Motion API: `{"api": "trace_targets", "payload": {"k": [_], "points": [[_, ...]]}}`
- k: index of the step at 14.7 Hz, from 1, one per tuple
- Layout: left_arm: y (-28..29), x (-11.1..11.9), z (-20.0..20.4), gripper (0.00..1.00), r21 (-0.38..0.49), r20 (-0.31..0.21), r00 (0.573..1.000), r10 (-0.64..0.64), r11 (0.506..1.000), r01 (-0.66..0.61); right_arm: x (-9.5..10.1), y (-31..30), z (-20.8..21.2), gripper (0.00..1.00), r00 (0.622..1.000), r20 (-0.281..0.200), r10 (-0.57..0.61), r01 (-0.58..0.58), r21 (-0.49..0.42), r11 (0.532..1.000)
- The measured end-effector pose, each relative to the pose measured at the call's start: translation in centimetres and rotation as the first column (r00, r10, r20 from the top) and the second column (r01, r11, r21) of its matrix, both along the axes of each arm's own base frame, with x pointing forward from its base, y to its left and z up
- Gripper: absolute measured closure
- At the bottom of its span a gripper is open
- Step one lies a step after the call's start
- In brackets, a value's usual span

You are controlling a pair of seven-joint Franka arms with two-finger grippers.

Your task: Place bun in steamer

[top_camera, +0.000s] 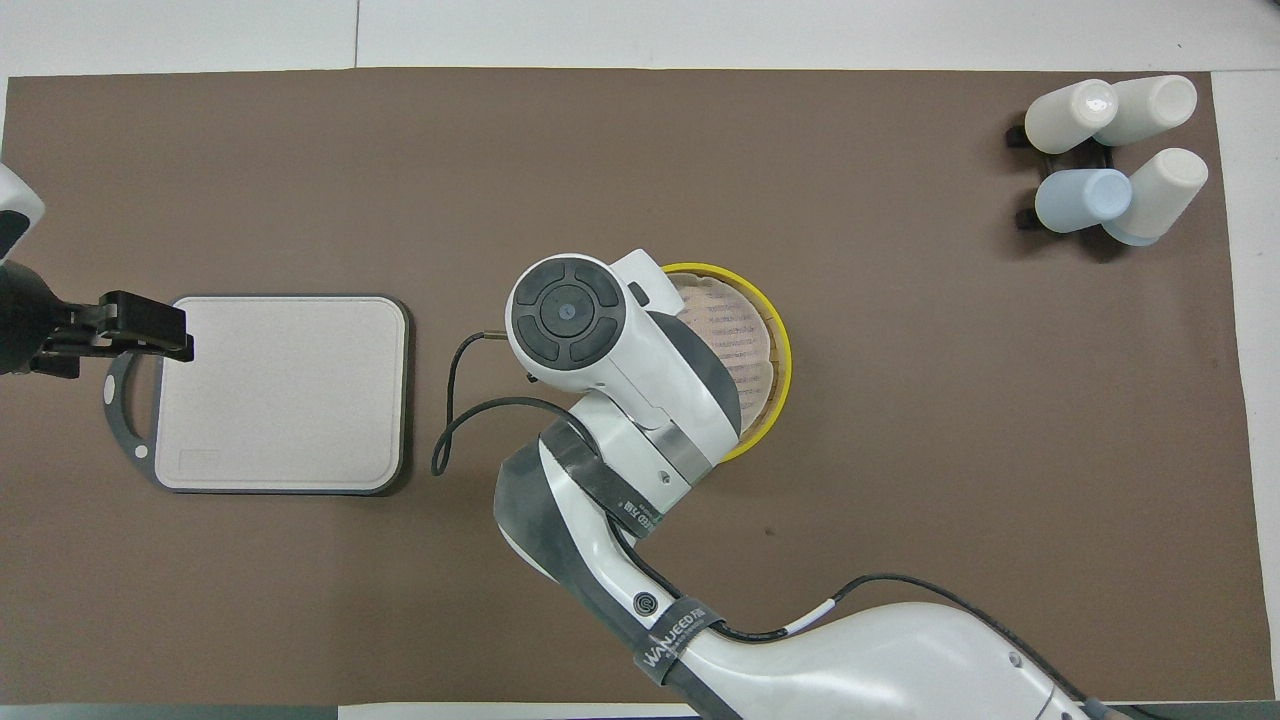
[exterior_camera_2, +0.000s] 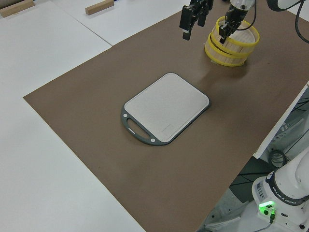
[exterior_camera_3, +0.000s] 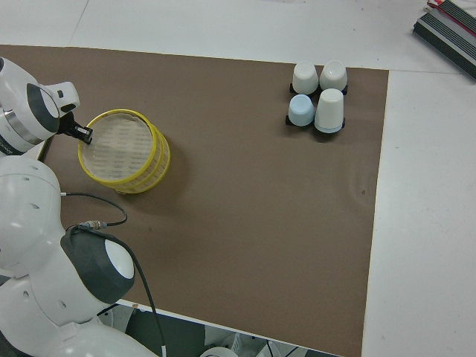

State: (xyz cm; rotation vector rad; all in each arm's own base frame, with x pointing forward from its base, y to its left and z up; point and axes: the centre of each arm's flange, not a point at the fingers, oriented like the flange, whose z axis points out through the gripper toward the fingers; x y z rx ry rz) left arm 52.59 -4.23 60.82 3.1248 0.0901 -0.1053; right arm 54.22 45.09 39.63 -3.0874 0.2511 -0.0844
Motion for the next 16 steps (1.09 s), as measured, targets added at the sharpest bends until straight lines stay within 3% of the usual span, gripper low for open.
{"api": "trace_targets", "payload": {"k": [16], "points": [[-0.48, 0.61, -0.42, 0.0, 0.007, -0.015, 1.0, -0.008, 1.0, 0.008, 0.2, -0.25, -0.7, 0.91, 1.0, 0.009, 0.005, -0.005, 0.005, 1.0]]}}
